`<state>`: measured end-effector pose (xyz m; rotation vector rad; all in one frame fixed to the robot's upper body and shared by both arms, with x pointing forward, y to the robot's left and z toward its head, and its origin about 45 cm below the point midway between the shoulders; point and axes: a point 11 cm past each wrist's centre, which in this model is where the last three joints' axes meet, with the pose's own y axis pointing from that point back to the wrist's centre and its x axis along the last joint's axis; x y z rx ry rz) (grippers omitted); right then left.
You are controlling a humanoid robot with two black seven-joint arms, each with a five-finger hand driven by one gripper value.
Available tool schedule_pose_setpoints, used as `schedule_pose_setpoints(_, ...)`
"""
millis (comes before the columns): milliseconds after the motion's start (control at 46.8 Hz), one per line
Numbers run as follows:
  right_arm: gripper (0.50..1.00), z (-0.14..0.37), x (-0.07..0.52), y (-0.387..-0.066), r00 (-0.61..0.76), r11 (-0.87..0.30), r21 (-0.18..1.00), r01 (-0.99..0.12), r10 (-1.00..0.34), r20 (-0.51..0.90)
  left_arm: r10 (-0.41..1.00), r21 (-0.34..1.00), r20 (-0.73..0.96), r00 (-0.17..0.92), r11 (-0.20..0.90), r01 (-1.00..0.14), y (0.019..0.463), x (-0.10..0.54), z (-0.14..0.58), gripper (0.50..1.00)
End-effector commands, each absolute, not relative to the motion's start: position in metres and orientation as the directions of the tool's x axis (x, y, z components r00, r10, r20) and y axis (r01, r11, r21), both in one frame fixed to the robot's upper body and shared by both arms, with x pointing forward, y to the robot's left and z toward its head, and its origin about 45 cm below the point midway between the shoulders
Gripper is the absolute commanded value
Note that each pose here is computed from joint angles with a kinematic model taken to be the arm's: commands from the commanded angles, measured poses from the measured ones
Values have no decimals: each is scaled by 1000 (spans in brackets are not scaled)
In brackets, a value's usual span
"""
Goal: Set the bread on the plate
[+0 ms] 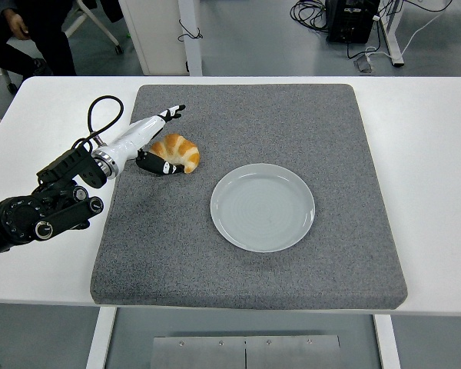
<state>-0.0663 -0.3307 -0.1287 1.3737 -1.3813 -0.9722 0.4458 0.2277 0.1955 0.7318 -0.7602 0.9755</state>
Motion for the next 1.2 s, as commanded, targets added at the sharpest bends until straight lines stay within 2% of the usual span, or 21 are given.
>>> schedule_pose_setpoints(0, 1000, -129, -66, -331, 55, 62, 963, -261, -995, 79, 446, 192, 821, 357, 374, -908, 228, 446, 195, 968)
schedule_pose_setpoints(278, 1000, -129, -66, -331, 55, 62, 963, -261, -995, 79, 455, 182, 820, 348, 371, -911, 229, 446, 197, 961)
schedule_pose_setpoints(598, 1000, -129, -66, -331, 55, 62, 963, -261, -995, 79, 458, 174, 824, 334, 356, -918, 230, 448, 194, 886)
schedule_pose_setpoints(791, 1000, -129, -66, -331, 55, 62, 963, -261, -995, 79, 462, 180, 819, 340, 357, -917, 229, 446, 190, 880)
schedule_pose_setpoints(940, 1000, -129, -66, -331, 55, 62, 963, -261, -995, 79, 464, 179, 818, 341, 359, -916, 228, 446, 190, 754)
schedule_pose_setpoints(1090, 1000, -129, -66, -331, 55, 62, 963, -261, -995, 79, 465, 182, 816, 345, 361, -915, 227, 446, 190, 506)
schedule_pose_setpoints(1175, 1000, -129, -66, -331, 55, 62, 963, -262, -995, 79, 467, 178, 815, 343, 361, -915, 227, 448, 193, 500)
